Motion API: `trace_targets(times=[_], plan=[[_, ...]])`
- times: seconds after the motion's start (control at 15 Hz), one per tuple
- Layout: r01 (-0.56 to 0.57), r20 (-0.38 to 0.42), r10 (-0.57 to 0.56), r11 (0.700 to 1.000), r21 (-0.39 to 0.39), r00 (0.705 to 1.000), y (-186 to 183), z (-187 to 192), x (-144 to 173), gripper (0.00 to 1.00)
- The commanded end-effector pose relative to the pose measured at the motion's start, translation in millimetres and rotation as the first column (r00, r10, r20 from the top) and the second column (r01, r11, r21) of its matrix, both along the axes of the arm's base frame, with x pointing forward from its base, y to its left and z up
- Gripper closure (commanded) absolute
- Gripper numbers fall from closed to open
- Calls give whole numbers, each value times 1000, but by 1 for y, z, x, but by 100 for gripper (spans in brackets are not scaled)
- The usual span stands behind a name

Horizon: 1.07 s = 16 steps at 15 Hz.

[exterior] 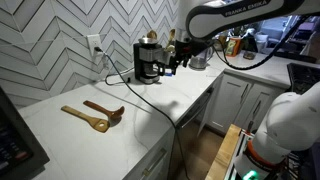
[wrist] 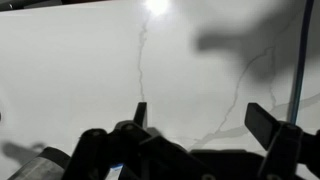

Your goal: Take the coffee pot off of the coffee maker

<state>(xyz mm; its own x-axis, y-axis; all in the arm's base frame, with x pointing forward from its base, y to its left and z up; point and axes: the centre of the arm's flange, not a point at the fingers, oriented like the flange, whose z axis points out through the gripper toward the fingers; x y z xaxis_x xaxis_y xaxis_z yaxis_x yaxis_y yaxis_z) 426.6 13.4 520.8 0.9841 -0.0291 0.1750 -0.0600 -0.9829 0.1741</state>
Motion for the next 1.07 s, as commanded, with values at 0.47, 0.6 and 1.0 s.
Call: trace_targets(times=[0.47, 0.6, 1.0], plan=[[0, 0, 0, 1000, 0, 1000, 0, 0, 0, 0], [0, 0, 0, 1000, 0, 1000, 0, 0, 0, 0], [55, -16, -55, 998, -20, 998, -47, -1, 9, 0]])
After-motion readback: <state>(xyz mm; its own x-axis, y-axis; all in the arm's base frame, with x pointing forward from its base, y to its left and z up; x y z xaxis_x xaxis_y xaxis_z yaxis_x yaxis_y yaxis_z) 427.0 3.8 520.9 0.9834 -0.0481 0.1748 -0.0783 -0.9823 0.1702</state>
